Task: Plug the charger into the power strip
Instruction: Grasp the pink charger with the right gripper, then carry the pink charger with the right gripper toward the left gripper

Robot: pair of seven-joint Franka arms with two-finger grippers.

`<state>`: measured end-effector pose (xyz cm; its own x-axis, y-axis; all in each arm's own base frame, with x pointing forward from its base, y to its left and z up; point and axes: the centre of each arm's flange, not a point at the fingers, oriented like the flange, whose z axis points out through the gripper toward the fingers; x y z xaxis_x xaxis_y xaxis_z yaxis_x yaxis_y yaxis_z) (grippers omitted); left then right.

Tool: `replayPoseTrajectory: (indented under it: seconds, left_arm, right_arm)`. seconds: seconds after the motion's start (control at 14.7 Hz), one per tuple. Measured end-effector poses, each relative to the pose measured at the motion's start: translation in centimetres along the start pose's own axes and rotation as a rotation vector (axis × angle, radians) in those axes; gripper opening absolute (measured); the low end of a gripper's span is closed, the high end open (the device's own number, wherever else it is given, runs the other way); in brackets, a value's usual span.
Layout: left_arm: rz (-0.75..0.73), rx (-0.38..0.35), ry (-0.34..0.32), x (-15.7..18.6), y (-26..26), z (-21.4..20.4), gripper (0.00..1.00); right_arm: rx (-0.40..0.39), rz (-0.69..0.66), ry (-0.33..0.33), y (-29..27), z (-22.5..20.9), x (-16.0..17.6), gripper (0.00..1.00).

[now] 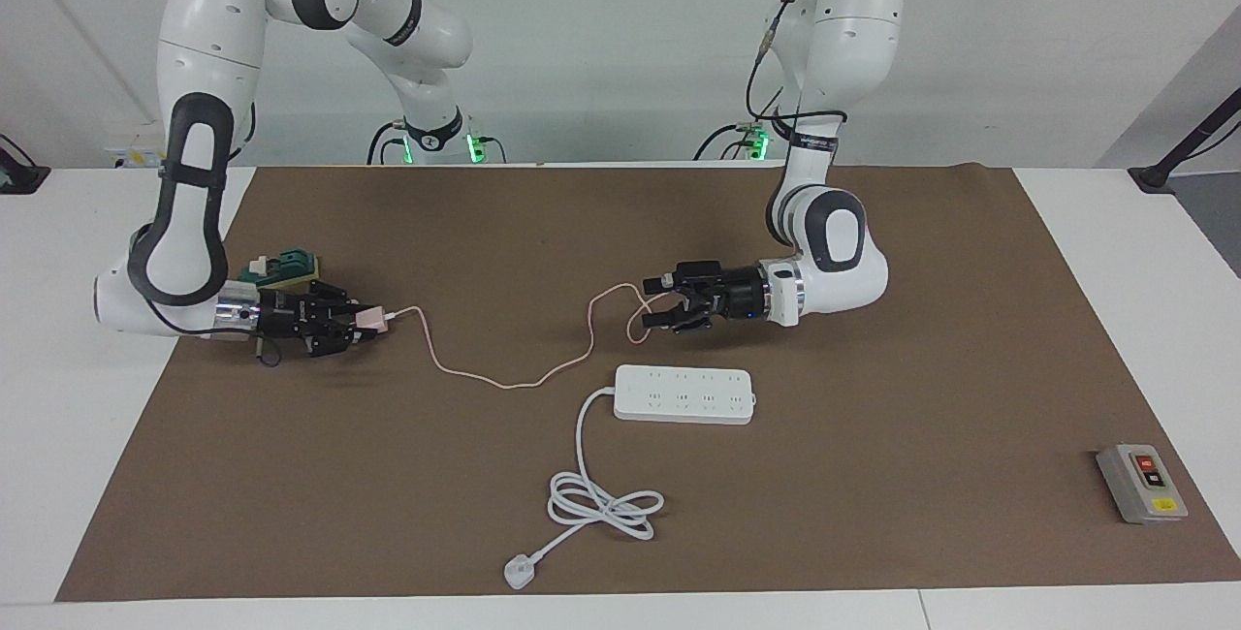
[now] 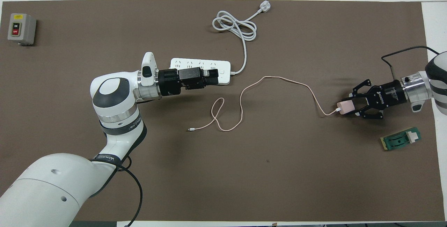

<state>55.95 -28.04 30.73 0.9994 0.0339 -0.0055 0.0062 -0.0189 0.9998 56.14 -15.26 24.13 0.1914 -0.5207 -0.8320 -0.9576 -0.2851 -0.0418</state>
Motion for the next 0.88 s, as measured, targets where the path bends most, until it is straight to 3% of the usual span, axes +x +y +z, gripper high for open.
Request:
replayPoseTrajectory:
  seconds: [0.34,0.61,0.88]
  left_arm:
    - [0.022,0.005,0.009,0.2,-0.4,-0.4,1.00]
    - [0.032,0.005,0.028,0.7,-0.3,-1.2,1.00]
    - [0.042,0.006,0.047,1.2,-0.2,-2.0,1.00]
  right_arm:
    - [0.029,0.049,-0.022,-3.6,-0.1,-7.2,0.47]
    - [0.026,0.077,-0.034,-7.2,2.7,-14.1,0.47]
    - [0.092,0.072,-0.013,-10.8,6.1,-19.5,0.47]
